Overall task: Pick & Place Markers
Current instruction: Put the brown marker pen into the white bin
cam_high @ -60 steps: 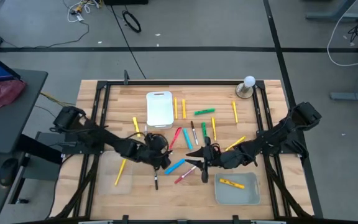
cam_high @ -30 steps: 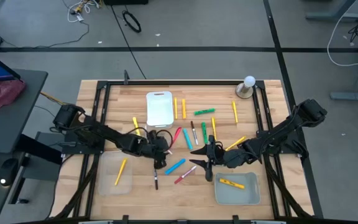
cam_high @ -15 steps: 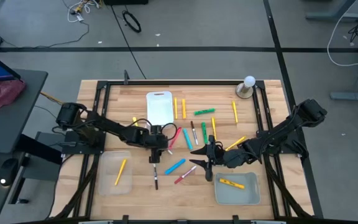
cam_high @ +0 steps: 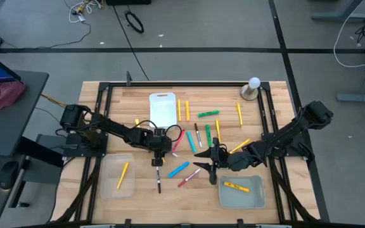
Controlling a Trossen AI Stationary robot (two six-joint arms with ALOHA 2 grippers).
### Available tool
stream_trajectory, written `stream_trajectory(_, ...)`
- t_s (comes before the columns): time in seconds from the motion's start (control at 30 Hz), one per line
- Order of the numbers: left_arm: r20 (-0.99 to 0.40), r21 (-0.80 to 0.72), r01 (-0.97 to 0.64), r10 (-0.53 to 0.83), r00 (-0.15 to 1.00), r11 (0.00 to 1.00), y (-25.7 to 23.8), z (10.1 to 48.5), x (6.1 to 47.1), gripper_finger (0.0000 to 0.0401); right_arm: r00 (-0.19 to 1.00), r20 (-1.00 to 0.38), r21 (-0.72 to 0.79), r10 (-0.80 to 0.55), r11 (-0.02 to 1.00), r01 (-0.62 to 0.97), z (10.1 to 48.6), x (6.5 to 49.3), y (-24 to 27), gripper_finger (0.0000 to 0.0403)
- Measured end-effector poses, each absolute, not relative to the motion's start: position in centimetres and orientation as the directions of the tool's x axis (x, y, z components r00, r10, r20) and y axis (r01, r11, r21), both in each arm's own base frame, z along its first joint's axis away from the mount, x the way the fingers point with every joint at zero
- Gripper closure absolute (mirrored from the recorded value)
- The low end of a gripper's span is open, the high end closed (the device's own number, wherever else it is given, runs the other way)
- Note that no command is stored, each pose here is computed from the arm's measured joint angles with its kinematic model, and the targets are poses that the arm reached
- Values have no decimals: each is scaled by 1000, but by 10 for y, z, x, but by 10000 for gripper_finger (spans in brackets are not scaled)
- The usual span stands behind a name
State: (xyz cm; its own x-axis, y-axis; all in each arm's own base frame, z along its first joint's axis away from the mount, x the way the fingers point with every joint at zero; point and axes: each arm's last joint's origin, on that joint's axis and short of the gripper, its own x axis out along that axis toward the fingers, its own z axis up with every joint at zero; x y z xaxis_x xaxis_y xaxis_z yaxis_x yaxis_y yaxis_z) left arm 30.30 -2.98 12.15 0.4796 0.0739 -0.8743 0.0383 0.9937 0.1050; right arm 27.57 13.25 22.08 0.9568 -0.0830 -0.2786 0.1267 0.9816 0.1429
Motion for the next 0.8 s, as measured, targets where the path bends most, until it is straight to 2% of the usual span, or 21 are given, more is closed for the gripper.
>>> stream_trajectory(0.2,-877,99,45,66,475,994,-30,121,303,367,957,-279,139,-83,982,125,221,276,133,246)
stream_trajectory(0.5,-880,105,104,43,474,989,-34,120,302,355,957,-278,135,-83,983,125,221,276,133,246)
stream_trajectory(0.73,-871,94,131,18,491,987,-39,133,300,370,957,-279,134,-83,983,125,221,276,132,246)
stream_trajectory(0.8,-848,92,138,5,530,986,-43,145,304,370,957,-279,131,-84,984,124,221,276,132,246)
